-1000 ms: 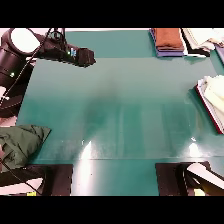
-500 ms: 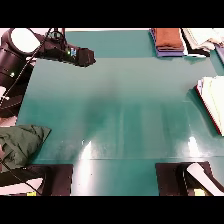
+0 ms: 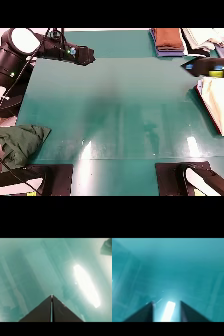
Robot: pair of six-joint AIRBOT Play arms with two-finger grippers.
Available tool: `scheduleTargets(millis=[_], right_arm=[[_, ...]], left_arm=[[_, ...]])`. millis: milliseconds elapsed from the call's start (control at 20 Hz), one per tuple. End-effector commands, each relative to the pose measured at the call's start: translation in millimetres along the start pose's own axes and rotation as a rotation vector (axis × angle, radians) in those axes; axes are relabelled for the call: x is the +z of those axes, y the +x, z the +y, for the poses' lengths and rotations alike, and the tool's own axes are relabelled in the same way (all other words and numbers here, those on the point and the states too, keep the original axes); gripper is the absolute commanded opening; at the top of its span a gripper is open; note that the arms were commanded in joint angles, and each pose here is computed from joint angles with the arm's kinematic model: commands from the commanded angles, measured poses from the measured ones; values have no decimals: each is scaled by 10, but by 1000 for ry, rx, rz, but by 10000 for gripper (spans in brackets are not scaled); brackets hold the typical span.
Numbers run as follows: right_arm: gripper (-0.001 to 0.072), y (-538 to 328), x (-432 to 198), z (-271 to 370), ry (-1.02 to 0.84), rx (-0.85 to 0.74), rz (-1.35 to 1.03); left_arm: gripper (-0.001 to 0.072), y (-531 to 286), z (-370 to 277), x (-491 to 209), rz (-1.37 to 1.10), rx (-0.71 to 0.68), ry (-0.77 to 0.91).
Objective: Fold the shirts.
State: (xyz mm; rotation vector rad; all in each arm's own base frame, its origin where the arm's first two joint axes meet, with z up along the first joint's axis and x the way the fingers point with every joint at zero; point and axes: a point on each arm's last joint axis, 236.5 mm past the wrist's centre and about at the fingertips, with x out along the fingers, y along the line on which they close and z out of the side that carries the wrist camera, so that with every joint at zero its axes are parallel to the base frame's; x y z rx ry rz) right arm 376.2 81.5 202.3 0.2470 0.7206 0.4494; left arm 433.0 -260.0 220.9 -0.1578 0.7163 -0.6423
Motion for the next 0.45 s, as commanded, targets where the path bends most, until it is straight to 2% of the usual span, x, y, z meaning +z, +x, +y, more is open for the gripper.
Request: scheduleTargets(millis=[0, 50, 400], right_arm=[[34, 322, -241, 711, -103, 157, 95], [17, 359, -281, 796, -115, 176, 109], [17, 378, -324, 886, -126, 196, 122]], left_arm=[[27, -3, 8, 119, -50, 3, -1], [27, -5, 10, 154, -65, 4, -1], [27, -9, 12, 198, -84, 5, -1]])
